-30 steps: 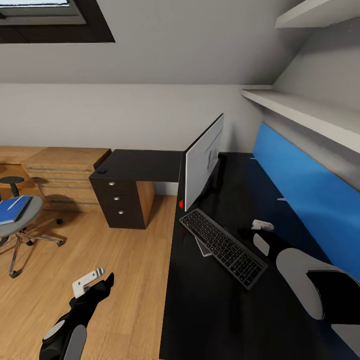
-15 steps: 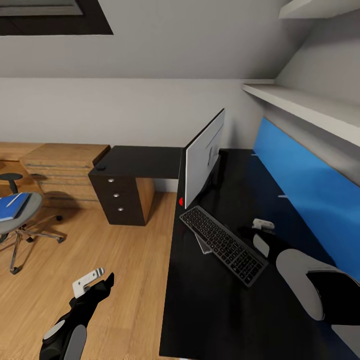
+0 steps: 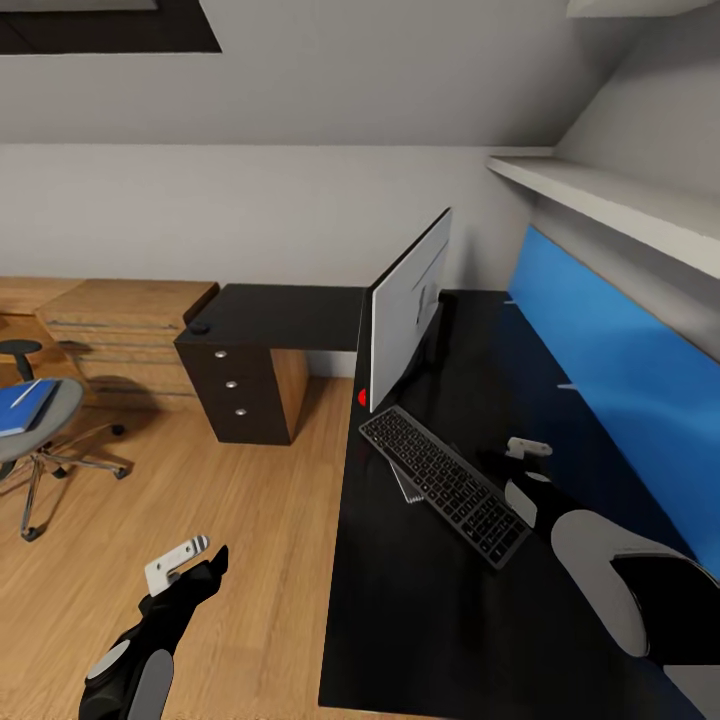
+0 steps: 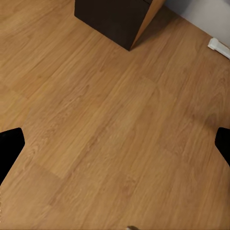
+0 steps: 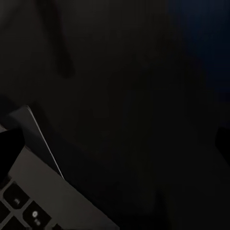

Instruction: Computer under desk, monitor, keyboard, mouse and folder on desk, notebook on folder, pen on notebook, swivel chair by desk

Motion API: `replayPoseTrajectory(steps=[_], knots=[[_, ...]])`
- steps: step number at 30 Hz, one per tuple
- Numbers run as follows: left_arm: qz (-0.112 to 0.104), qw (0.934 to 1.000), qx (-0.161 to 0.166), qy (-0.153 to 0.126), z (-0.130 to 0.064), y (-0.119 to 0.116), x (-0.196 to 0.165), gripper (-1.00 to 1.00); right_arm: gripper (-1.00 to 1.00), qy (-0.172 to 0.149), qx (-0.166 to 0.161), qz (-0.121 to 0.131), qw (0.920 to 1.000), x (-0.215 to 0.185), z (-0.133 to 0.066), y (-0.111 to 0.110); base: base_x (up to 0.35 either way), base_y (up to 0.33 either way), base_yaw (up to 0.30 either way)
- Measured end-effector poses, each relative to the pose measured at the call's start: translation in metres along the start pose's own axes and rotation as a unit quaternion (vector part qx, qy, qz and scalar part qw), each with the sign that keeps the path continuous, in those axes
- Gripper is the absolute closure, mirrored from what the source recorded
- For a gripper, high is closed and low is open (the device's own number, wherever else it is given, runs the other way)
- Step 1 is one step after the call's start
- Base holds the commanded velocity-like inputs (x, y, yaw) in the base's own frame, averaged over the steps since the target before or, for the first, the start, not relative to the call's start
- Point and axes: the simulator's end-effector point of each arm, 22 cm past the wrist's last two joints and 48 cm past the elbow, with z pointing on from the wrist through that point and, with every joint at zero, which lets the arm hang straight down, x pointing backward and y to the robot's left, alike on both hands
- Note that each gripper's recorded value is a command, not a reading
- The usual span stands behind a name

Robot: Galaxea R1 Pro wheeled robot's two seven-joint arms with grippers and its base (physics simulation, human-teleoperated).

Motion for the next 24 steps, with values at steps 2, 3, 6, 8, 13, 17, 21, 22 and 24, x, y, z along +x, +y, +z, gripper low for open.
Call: replayPoseTrajectory(steps=[2, 3, 6, 8, 13, 17, 21, 22, 24], knots=[[0.0, 1.0, -0.001, 0.001, 0.001, 0.001, 0.001, -1.0, -1.0, -0.005, 0.0, -0.003, 1.0, -0.001, 0.001, 0.0, 0.0, 0.0, 0.0], [0.0, 1.0, -0.001, 0.002, 0.001, 0.001, 0.002, -1.0, -1.0, -0.007, 0.0, -0.004, 1.0, 0.0, 0.001, 0.0, 0.0, 0.0, 0.0], [0.001, 1.0, -0.002, 0.004, 0.002, 0.002, 0.004, -1.0, -1.0, -0.006, 0.0, -0.006, 1.0, 0.004, 0.002, -0.001, 0.0, 0.0, 0.0], [0.001, 1.0, -0.003, 0.005, 0.003, 0.002, 0.005, -1.0, -1.0, -0.005, 0.001, -0.007, 1.0, 0.007, 0.003, -0.001, 0.0, 0.0, 0.0], [0.002, 0.9999, -0.005, 0.009, 0.004, 0.003, 0.008, -1.0, -1.0, 0.0, 0.002, -0.009, 1.0, 0.015, 0.005, -0.002, 0.0, 0.0, 0.0], [0.002, 0.9999, -0.006, 0.011, 0.005, 0.004, 0.01, -1.0, -1.0, 0.003, 0.002, -0.01, 0.9999, 0.02, 0.006, -0.003, 0.0, 0.0, 0.0], [0.003, 0.9999, -0.007, 0.014, 0.007, 0.005, 0.013, -1.0, -1.0, 0.006, 0.003, -0.011, 0.9999, 0.025, 0.008, -0.003, 0.0, 0.0, 0.0], [0.003, 0.9999, -0.008, 0.015, 0.007, 0.006, 0.013, -1.0, -1.0, 0.007, 0.003, -0.011, 0.9999, 0.026, 0.008, -0.003, 0.0, 0.0, 0.0], [0.003, 0.9998, -0.008, 0.016, 0.007, 0.006, 0.015, -1.0, -1.0, 0.009, 0.003, -0.012, 0.9999, 0.028, 0.009, -0.003, 0.0, 0.0, 0.0]])
